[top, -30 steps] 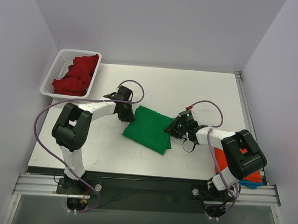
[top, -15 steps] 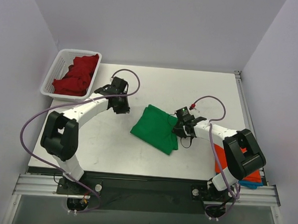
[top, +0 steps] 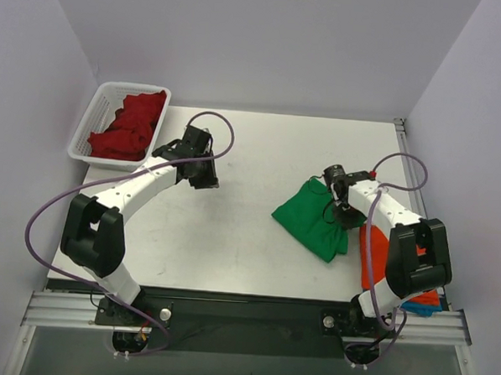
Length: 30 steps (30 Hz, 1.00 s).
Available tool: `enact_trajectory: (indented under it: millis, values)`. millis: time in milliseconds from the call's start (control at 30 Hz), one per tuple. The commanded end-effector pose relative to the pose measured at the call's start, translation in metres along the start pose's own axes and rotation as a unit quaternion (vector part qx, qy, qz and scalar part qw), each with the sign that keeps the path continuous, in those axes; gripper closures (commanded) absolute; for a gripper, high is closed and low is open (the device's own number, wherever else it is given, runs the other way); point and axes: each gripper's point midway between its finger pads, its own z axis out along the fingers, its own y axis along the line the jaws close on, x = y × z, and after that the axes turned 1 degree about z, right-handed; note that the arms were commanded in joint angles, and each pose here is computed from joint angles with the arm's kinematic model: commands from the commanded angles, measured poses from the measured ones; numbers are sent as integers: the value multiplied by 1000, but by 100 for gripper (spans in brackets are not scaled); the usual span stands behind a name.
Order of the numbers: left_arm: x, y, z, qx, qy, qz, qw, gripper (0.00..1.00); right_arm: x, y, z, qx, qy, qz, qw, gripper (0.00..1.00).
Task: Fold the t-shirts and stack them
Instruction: Put the neatly folded tshirt into the corner of the board with the right arm
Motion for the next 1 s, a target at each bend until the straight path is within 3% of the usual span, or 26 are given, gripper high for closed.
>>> enact_trajectory:
  millis: [0,367,700,967]
  values:
    - [-17,-16,-23,33,-20,5,999,67,-42,-40,-18,82,-32,14,996,100]
    - [-13,-26,-32,57,-12,12,998,67,-105,-94,-57,139,-24,82,987,100]
    - [-16,-38,-36,65,-13,19,998,68,-128,-145,-74,147,-13,131,980,100]
    - [-11,-43,-35,67,-10,21,997,68,-140,-159,-83,128,-13,143,981,100]
